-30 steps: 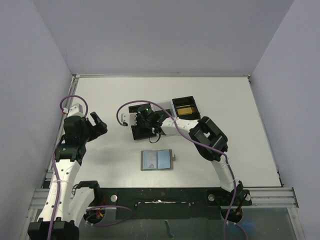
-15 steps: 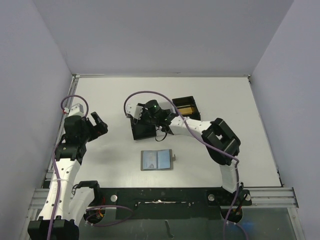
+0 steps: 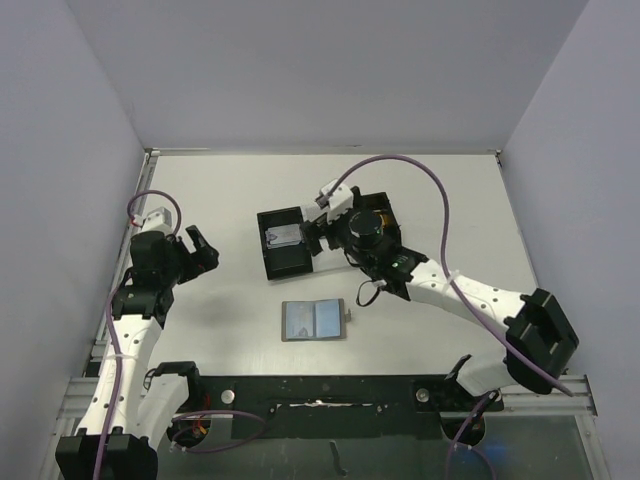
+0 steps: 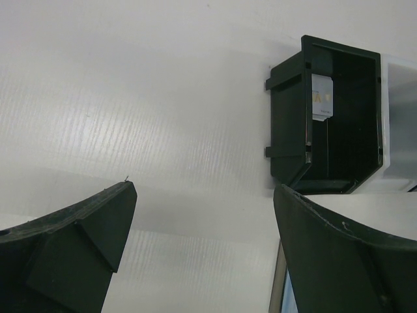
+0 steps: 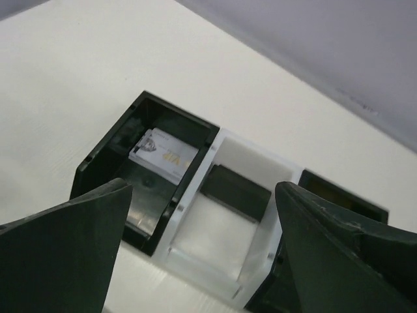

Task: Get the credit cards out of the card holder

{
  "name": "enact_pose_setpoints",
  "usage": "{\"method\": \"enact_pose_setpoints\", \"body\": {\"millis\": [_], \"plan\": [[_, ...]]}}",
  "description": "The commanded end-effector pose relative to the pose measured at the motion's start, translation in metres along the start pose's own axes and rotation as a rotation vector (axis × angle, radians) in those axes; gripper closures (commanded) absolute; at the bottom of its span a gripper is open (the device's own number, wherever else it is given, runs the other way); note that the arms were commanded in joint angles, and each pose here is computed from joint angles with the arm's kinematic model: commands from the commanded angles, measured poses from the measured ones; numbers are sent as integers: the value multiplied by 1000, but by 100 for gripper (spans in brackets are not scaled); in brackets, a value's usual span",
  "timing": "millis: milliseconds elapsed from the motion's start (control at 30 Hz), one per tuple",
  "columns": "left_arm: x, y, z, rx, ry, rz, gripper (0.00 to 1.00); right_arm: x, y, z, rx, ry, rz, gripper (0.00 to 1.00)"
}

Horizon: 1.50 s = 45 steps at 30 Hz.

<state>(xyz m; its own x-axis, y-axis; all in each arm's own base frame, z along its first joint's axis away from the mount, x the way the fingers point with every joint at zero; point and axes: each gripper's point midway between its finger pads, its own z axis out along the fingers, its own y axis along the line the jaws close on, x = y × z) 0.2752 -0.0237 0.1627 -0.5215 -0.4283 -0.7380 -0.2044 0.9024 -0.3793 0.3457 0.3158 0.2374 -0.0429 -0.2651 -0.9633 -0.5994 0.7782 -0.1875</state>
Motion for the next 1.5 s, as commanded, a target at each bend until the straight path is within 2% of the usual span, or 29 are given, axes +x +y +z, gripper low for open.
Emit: {"method": "enact_pose_setpoints", "body": {"millis": [0, 233, 333, 433, 500, 633, 733, 900, 1100, 1467], "plan": [[-13, -8, 2, 40, -46, 23, 13, 29, 8, -32, -9, 56, 265, 2], [-10, -6, 4, 31, -31, 24, 13, 60, 23, -73, -35, 12, 677, 2], [-10, -5, 5, 28, -27, 24, 13, 72, 35, -85, -98, -2, 755, 2], [-9, -6, 5, 29, -24, 25, 13, 87, 50, -88, -113, 76, 812, 2], [-9, -6, 5, 29, -25, 25, 13, 97, 61, -87, -77, 125, 823, 0], [-9, -6, 5, 28, -27, 24, 13, 121, 77, -85, 77, 218, 791, 13], [-9, -6, 4, 31, -28, 26, 13, 130, 95, -80, 110, 265, 760, 24], [-9, -7, 4, 32, -30, 26, 13, 137, 122, -72, 102, 327, 735, 33], [-10, -8, 2, 37, -34, 28, 13, 160, 133, -66, 172, 459, 685, 39], [-10, -9, 2, 41, -37, 28, 13, 195, 149, -58, 196, 595, 637, 51]]}}
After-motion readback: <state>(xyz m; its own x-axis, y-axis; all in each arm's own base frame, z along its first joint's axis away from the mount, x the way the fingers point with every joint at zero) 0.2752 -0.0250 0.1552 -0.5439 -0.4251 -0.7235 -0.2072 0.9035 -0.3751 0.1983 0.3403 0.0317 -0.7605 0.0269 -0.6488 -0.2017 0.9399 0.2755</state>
